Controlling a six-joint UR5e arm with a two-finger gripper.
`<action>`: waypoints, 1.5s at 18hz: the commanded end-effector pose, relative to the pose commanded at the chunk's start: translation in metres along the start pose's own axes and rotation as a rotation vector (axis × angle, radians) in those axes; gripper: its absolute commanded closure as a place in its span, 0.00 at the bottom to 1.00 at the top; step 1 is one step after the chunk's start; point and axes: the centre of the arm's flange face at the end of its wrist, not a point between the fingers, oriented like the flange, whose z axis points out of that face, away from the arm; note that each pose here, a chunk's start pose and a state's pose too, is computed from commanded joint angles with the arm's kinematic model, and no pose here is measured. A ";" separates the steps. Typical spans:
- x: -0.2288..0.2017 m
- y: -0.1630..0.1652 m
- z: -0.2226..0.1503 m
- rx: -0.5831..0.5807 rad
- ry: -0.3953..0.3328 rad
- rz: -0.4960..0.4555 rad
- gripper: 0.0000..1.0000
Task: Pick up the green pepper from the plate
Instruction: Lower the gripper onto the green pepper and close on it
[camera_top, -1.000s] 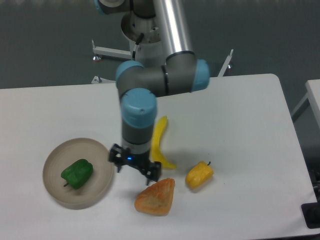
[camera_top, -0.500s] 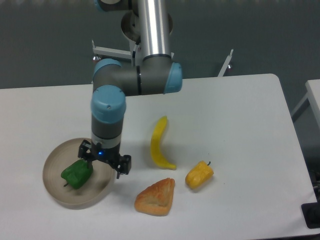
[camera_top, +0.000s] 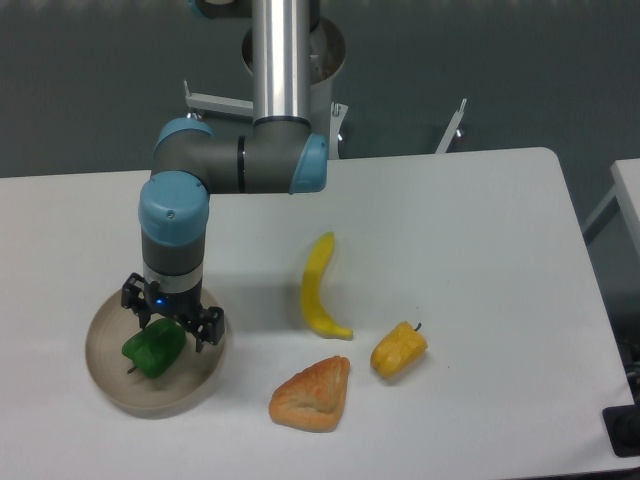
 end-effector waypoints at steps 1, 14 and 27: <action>0.000 0.000 0.002 -0.001 0.001 0.001 0.00; 0.011 -0.002 0.027 -0.016 0.006 0.023 0.00; 0.011 -0.005 0.016 -0.003 -0.001 0.078 0.60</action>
